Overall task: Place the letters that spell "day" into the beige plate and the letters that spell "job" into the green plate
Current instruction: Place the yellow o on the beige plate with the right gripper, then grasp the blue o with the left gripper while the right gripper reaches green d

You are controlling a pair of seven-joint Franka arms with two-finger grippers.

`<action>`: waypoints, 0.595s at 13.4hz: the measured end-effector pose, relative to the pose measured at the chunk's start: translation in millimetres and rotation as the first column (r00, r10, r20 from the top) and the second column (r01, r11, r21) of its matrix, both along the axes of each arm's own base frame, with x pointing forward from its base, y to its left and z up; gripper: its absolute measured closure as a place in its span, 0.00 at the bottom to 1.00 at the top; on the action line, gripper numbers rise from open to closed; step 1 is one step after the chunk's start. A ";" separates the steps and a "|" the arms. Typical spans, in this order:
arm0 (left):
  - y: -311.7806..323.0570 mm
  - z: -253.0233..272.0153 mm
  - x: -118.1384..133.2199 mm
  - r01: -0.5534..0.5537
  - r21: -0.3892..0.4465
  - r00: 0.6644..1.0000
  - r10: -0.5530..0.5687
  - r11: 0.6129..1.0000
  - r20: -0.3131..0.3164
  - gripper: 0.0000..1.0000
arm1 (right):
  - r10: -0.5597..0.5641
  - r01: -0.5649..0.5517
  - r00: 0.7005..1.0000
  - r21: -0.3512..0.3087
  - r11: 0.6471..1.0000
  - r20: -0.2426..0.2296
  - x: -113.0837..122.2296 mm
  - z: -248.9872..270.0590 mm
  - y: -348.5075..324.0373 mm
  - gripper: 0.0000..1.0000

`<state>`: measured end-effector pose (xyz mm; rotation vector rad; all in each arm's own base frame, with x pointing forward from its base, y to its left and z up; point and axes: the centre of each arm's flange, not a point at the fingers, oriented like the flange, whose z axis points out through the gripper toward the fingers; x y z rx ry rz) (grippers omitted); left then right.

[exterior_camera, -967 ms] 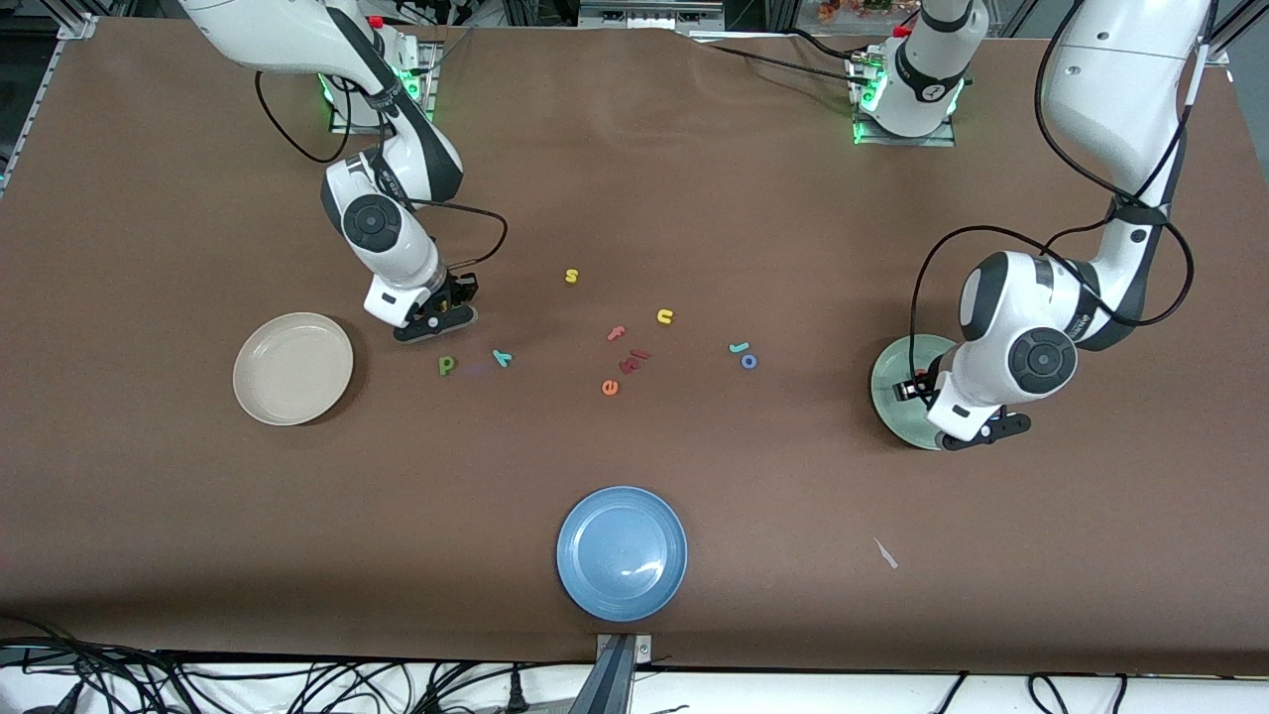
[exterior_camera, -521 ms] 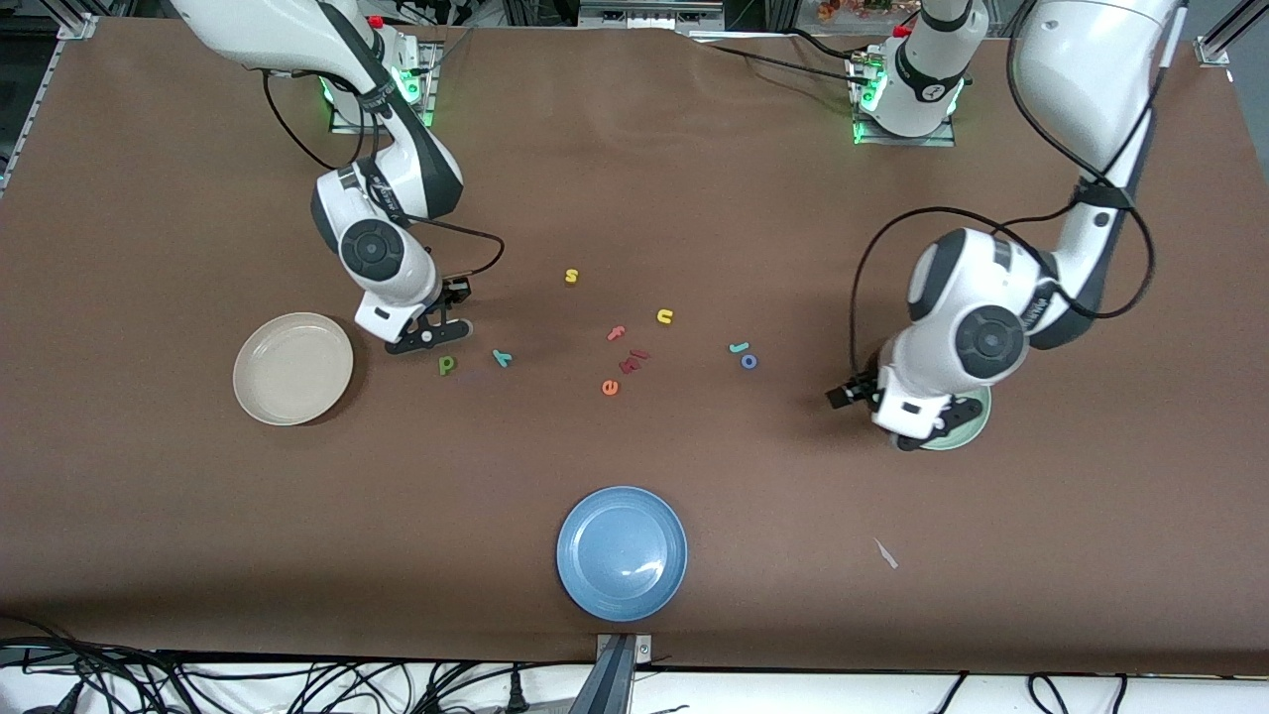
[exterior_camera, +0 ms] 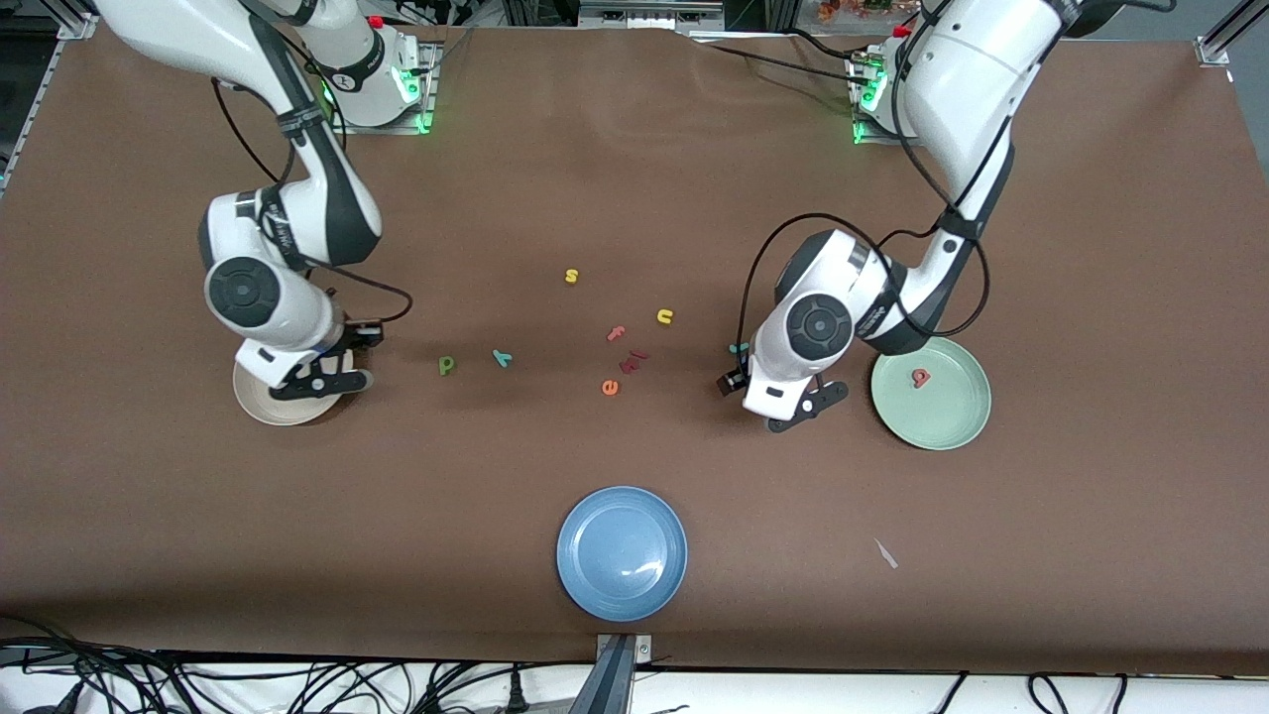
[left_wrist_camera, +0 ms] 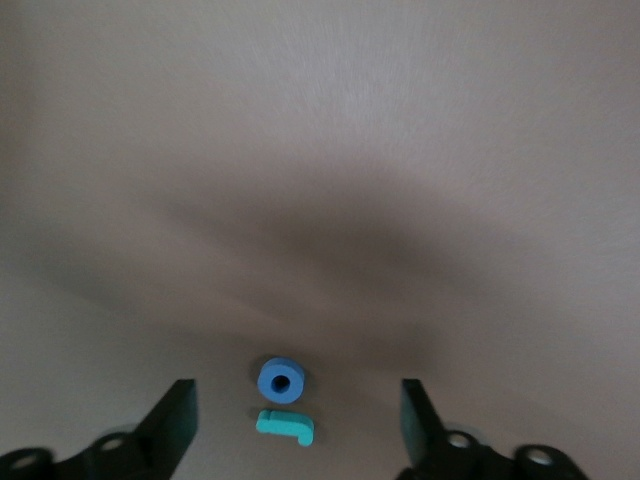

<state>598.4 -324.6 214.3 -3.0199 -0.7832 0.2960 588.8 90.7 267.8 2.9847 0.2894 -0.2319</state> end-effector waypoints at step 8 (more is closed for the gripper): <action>-6.0 -31.7 -9.1 0.019 0.014 0.999 -0.018 1.000 -0.046 0.31 | 0.072 -0.073 0.997 0.061 0.996 0.019 15.2 -48.2 -98.2 0.55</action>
